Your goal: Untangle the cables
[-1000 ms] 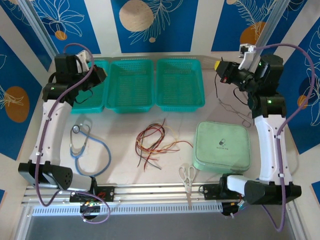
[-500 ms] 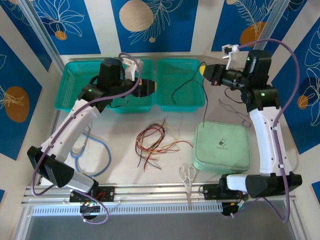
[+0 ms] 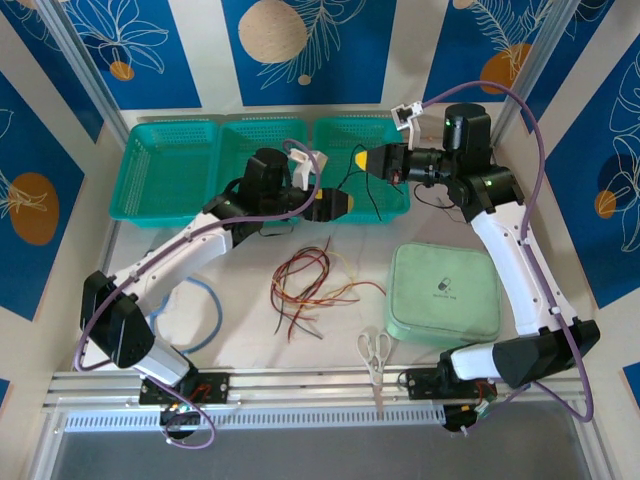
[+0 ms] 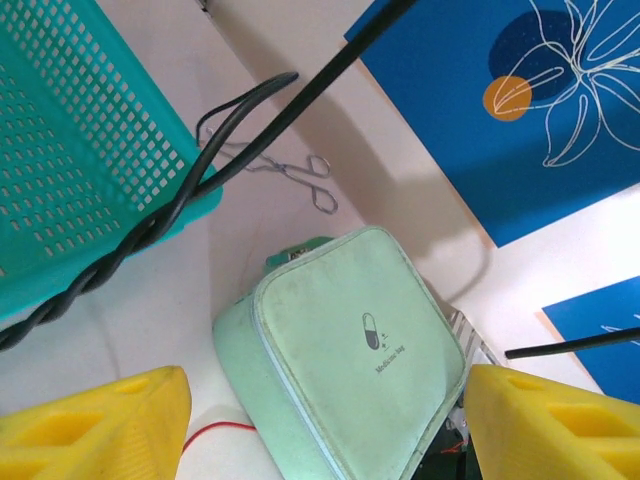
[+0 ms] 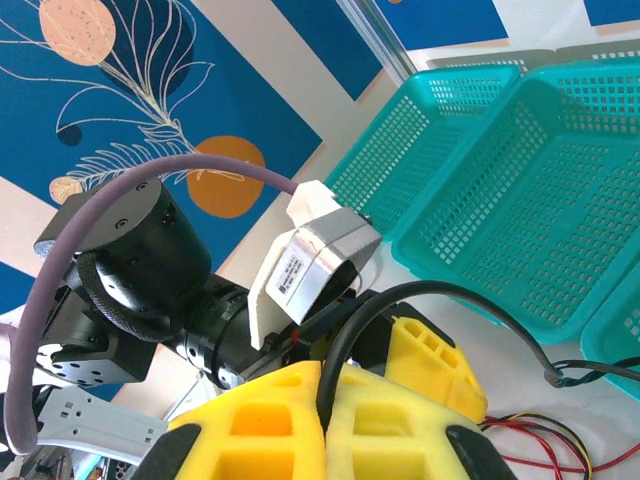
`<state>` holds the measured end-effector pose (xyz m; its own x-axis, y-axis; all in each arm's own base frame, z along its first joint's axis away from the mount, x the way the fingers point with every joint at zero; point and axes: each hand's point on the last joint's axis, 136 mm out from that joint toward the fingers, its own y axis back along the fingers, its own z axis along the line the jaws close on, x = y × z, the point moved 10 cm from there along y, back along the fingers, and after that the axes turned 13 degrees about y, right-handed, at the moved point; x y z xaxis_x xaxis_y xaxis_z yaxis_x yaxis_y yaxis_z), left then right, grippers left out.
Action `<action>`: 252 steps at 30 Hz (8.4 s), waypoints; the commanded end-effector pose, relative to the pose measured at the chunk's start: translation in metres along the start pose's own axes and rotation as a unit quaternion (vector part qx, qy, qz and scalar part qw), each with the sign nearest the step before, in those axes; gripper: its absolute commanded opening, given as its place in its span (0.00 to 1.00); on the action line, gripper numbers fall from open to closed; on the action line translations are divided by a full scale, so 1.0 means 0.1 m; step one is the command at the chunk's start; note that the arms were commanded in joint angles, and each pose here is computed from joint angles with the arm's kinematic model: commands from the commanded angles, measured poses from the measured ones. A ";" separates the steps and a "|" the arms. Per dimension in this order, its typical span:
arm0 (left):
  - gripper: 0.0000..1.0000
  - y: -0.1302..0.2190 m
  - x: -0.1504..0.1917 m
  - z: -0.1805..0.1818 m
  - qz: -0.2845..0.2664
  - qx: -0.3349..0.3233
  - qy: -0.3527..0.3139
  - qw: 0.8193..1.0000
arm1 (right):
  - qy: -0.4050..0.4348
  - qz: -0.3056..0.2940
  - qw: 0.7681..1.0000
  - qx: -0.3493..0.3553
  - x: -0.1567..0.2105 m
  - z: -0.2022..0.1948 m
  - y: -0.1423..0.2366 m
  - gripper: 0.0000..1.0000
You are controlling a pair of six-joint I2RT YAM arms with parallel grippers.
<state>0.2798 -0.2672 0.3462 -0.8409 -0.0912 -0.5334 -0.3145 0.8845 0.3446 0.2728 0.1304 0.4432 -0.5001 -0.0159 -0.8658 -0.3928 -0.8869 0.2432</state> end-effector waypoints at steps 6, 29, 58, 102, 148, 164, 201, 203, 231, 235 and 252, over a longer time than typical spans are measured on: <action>0.73 0.14 -0.11 -0.19 -0.046 0.054 -0.023 0.997 | 0.011 0.006 0.999 -0.051 -0.04 0.10 0.02 0.00; 0.75 0.74 -0.94 -0.19 -0.038 0.034 -0.001 0.999 | 0.550 0.025 0.835 -0.005 0.29 0.53 0.10 0.00; 0.68 -0.13 -0.44 -0.12 0.136 0.058 0.097 0.984 | 0.756 -0.029 0.654 -0.013 0.12 0.51 -0.02 0.00; 0.00 0.53 -0.66 -0.03 -0.142 -0.108 0.086 0.980 | 0.650 -0.060 0.743 0.146 0.62 0.22 0.50 0.00; 0.00 2.23 -1.24 0.05 -0.352 -0.062 0.120 0.926 | 0.287 -0.258 0.872 0.300 -0.43 -0.14 1.35 0.00; 0.00 2.18 -1.09 0.05 -0.324 -0.042 0.128 0.936 | 0.253 -0.205 0.927 0.185 -0.89 -0.81 -0.17 0.00; 0.00 1.35 -1.15 -0.21 -0.258 -0.020 0.098 0.961 | -0.173 0.202 0.912 0.312 0.68 -2.84 -1.42 0.55; 0.00 1.25 -1.23 -0.25 -0.253 -0.014 0.095 0.963 | -0.156 0.182 0.919 0.314 0.51 -2.71 -1.32 0.65; 0.00 -0.36 -2.15 0.00 -0.260 0.048 0.039 0.964 | -0.178 0.070 0.934 0.301 0.54 -1.69 0.11 0.99; 0.00 -0.81 -1.95 0.29 -0.232 0.026 0.046 0.971 | -0.185 0.078 0.929 0.310 0.73 -1.61 0.23 0.99; 0.00 -2.18 -0.87 1.86 -0.061 -0.164 0.173 0.969 | -0.218 0.085 0.924 0.302 1.19 -1.48 0.32 0.99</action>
<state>0.5000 -0.3704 0.1957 -0.8494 -0.3769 -0.3695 -0.5222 0.7019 0.4843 0.3197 0.0328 0.2802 -0.8154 0.1634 -0.5554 -0.5629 -0.4478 0.6947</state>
